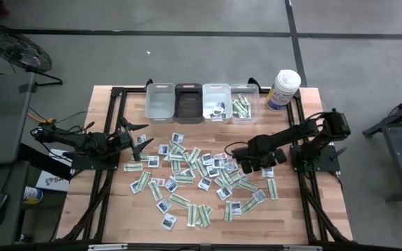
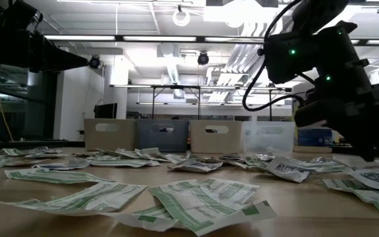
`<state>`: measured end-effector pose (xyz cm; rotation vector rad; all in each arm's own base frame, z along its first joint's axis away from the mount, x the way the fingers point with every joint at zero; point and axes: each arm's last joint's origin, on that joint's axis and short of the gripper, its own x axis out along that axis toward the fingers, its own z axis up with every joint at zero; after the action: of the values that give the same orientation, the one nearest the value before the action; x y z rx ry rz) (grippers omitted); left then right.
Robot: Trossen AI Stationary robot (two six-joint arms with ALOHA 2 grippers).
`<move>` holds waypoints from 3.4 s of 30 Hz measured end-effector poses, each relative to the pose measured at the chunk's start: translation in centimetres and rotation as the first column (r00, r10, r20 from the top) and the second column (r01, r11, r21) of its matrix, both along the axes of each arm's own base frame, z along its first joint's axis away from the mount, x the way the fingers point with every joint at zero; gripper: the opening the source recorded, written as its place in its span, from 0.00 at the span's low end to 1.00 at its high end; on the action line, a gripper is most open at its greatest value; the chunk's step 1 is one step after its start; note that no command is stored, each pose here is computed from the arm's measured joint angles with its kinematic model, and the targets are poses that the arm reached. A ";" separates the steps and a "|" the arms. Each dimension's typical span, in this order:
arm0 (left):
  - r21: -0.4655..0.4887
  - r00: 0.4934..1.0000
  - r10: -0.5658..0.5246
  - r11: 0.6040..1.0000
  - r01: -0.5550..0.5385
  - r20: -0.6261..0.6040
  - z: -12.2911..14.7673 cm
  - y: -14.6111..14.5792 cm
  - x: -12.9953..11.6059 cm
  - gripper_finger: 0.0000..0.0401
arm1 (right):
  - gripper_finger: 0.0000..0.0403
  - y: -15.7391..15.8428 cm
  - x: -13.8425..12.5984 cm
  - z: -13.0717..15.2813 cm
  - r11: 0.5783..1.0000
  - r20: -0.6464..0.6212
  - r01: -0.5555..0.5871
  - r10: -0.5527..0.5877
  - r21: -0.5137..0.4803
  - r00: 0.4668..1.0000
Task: Pick & Place First Aid Supplies
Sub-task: Put the black towelette pack into the white bin
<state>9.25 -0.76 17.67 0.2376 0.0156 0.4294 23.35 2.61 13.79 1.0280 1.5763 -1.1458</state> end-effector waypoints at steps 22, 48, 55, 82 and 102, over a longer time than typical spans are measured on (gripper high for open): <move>0.000 1.000 0.000 1.000 0.000 0.000 0.0 0.0 0.0 0.70 | 0.26 0.1 -0.9 -2.1 0.998 0.076 0.036 -0.041 0.059 0.996; 0.000 1.000 0.000 1.000 0.000 0.001 0.0 0.0 0.0 0.70 | 0.00 0.1 -0.4 -1.0 0.996 0.118 -0.087 0.085 0.014 0.989; 0.000 1.000 0.000 1.000 0.000 0.001 0.0 0.0 0.0 0.70 | 0.00 -0.2 -0.6 1.4 0.989 0.209 -0.132 0.144 -0.070 0.967; 0.000 1.000 0.000 1.000 0.000 0.000 0.0 0.0 0.0 0.70 | 0.00 -5.9 0.2 8.9 0.841 0.462 -0.432 0.540 -0.326 0.703; 0.000 1.000 0.000 1.000 0.000 0.000 0.0 0.0 0.0 0.70 | 0.00 -16.1 8.8 12.6 -0.021 0.182 -0.839 0.973 -0.544 -0.143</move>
<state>9.25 -0.76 17.68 0.2374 0.0152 0.4290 32.14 -13.51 26.42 -0.2307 1.1032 0.1193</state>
